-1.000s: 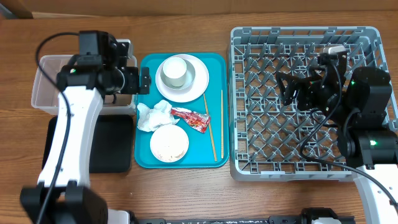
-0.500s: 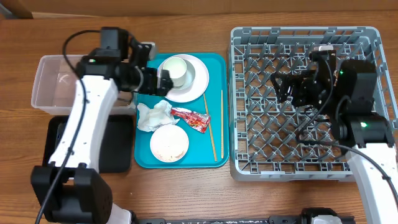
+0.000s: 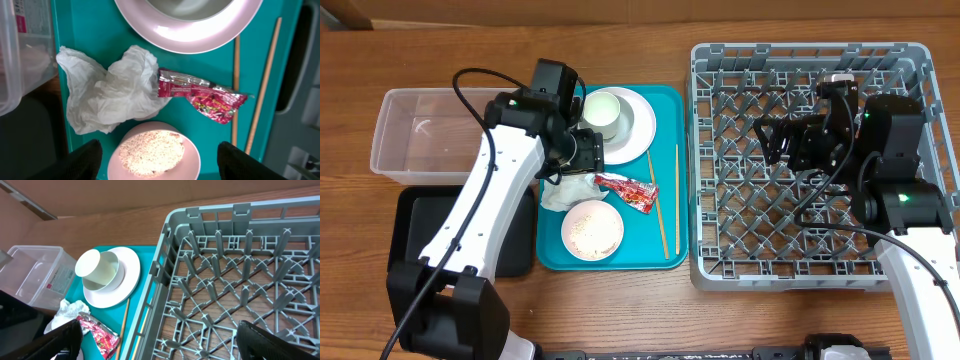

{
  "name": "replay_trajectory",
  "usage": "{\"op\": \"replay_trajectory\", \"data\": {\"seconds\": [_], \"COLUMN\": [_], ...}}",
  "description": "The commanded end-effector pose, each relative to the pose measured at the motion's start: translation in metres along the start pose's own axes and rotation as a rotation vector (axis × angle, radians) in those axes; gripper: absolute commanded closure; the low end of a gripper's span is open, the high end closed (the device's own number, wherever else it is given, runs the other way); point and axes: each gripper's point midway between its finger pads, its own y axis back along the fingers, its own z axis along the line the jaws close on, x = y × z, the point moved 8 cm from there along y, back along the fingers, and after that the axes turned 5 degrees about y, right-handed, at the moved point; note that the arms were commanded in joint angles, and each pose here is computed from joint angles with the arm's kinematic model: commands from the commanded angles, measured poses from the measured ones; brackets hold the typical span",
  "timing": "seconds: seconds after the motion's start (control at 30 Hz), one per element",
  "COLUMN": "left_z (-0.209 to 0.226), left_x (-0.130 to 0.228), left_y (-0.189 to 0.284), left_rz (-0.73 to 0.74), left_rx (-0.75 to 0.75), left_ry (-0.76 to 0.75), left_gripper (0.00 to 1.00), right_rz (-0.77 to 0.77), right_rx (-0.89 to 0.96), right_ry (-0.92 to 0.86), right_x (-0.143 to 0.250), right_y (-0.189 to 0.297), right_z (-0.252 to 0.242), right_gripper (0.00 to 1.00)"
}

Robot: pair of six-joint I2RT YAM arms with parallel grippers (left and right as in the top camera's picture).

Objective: Sort waste into correct bins and load items into the dishwasher
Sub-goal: 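Move left gripper to the tissue and red wrapper and grasp them, then carry tissue and wrapper with left gripper into the clear plastic bin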

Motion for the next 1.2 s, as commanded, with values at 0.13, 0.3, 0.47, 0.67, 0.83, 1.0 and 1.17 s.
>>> {"op": "replay_trajectory", "data": {"seconds": [0.13, 0.3, 0.47, 0.67, 0.83, 1.0, 1.17], "left_z": [0.014, 0.019, 0.019, -0.005, -0.016, 0.029, 0.087], "left_x": [0.001, 0.004, 0.007, -0.022, -0.043, -0.056, -0.082], "left_y": [-0.074, -0.115, -0.133, -0.062, 0.032, 0.058, 0.034], "left_rz": [0.083, 0.172, 0.228, 0.121, -0.087, -0.171, -0.136], "left_rx": [-0.155, -0.194, -0.182, -0.085, -0.056, -0.192, -0.245], "left_ry": [0.052, 0.054, 0.058, -0.025, -0.113, -0.086, -0.031], "left_gripper": [0.24, 0.32, 0.96, 0.96, 0.96, 0.96, 0.96], "right_rz": [-0.027, -0.022, -0.022, -0.022, -0.022, -0.021, -0.021], "right_rx": [-0.008, -0.008, -0.008, -0.008, -0.008, -0.008, -0.008], "right_ry": [0.006, 0.004, 0.004, 0.004, 0.004, 0.004, 0.004], "right_x": [-0.010, -0.009, -0.009, -0.009, -0.009, -0.009, -0.009], "right_y": [0.007, 0.007, 0.007, 0.007, 0.007, 0.007, 0.007], "right_z": [0.004, 0.004, 0.004, 0.004, 0.004, 0.004, 0.004], "right_gripper": [0.00, 0.00, 0.00, 0.00, 0.00, 0.00, 0.00]}}
